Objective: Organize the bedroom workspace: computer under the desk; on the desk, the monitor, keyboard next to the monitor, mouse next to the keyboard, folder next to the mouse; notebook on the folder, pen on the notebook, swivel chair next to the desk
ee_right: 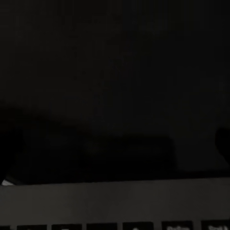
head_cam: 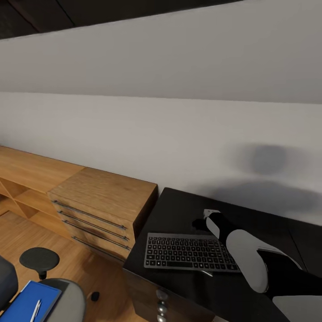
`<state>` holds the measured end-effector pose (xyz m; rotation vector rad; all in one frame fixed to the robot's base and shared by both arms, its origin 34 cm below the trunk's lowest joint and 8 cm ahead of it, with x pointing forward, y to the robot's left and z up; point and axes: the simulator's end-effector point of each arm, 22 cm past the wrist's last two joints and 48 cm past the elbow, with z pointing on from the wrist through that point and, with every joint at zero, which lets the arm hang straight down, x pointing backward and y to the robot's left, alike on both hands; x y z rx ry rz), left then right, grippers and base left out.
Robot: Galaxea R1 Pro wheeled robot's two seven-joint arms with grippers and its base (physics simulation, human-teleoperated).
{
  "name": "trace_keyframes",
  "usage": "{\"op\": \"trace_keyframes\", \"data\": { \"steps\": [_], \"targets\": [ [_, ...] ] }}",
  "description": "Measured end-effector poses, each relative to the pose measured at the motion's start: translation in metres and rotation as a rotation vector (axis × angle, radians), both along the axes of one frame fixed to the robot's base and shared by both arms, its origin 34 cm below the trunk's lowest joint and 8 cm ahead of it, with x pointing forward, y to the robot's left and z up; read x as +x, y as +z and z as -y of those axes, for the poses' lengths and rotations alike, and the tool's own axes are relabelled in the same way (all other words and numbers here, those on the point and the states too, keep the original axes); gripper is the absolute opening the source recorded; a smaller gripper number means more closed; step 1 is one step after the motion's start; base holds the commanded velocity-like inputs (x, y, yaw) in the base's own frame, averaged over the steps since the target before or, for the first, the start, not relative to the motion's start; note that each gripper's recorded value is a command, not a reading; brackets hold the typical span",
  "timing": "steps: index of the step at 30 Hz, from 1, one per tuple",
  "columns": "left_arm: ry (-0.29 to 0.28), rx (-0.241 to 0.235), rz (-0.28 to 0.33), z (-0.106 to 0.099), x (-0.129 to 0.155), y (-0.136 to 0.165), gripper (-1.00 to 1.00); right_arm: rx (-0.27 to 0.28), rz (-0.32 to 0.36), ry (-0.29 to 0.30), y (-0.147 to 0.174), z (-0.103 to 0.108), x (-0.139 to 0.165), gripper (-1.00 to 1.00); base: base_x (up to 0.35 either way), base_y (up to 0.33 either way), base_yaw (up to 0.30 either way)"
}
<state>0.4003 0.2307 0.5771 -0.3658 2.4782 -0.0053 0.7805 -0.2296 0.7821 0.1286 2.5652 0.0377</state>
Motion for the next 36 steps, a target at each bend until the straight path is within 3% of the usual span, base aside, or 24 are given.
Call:
{"op": "trace_keyframes", "data": {
  "steps": [36],
  "targets": [
    [0.0,0.001,0.001,0.0,0.003,-0.032,1.0,-0.002,-0.001,0.0,-0.033,0.002,0.002,1.0,0.0,0.0,0.0]
  ]
}}
